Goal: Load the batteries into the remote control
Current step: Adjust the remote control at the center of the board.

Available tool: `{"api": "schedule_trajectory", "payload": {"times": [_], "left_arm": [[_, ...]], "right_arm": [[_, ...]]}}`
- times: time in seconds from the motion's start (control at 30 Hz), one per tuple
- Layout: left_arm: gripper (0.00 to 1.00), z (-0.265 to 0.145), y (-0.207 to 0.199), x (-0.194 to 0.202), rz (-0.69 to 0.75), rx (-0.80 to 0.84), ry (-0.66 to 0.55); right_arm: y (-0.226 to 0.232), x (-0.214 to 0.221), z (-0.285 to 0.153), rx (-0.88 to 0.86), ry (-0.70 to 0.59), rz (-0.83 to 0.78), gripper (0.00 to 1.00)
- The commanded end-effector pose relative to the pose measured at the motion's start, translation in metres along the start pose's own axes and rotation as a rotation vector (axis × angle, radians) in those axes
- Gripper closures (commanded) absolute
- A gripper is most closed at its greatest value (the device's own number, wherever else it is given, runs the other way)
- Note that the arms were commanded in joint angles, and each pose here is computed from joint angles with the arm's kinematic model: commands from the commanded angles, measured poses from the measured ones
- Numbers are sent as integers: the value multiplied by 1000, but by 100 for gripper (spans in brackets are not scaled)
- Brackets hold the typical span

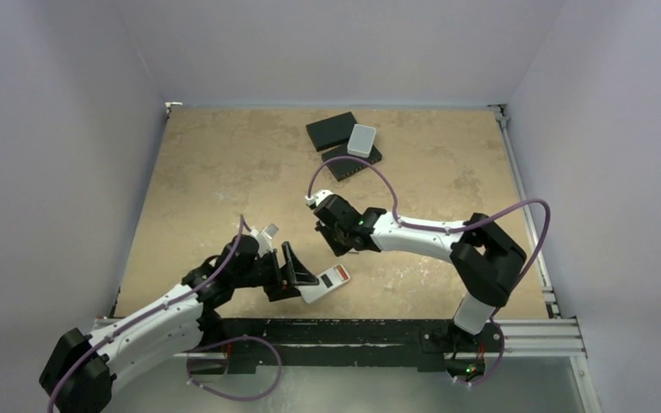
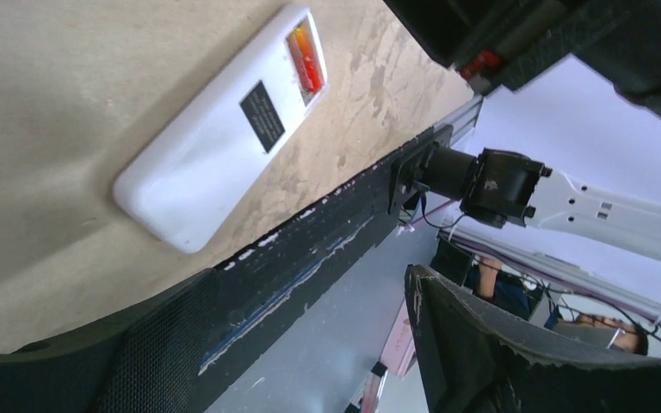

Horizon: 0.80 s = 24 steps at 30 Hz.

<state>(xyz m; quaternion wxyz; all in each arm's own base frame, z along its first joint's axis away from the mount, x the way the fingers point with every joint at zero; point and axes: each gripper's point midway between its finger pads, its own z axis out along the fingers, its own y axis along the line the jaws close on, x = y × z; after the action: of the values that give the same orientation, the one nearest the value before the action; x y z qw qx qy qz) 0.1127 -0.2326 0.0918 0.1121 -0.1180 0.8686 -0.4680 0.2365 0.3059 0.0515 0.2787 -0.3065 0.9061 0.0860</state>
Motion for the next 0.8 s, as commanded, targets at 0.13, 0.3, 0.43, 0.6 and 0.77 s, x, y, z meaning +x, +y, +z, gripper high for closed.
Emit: {"api": "schedule_trajectory", "payload": {"times": [0.13,0.3,0.43,0.6,0.77], "left_arm": [[22,16,-32,21,16,101,49],[22,27,-39,43,20,106,76],[23,40,-40,51,57,40,63],[23,48,-30,40,61,-45,-36],[23,57,-21,34,25,-81,-93]], "right_arm": [[7,-27,5,-79,-50,-23,100],[4,-21,9,-84,-35,-16,100],[3,-18,9,-95,-31,-6,100],[2,-13,12,-102,-17,-9,100],[1,-9,15,-110,-11,-5,100]]}}
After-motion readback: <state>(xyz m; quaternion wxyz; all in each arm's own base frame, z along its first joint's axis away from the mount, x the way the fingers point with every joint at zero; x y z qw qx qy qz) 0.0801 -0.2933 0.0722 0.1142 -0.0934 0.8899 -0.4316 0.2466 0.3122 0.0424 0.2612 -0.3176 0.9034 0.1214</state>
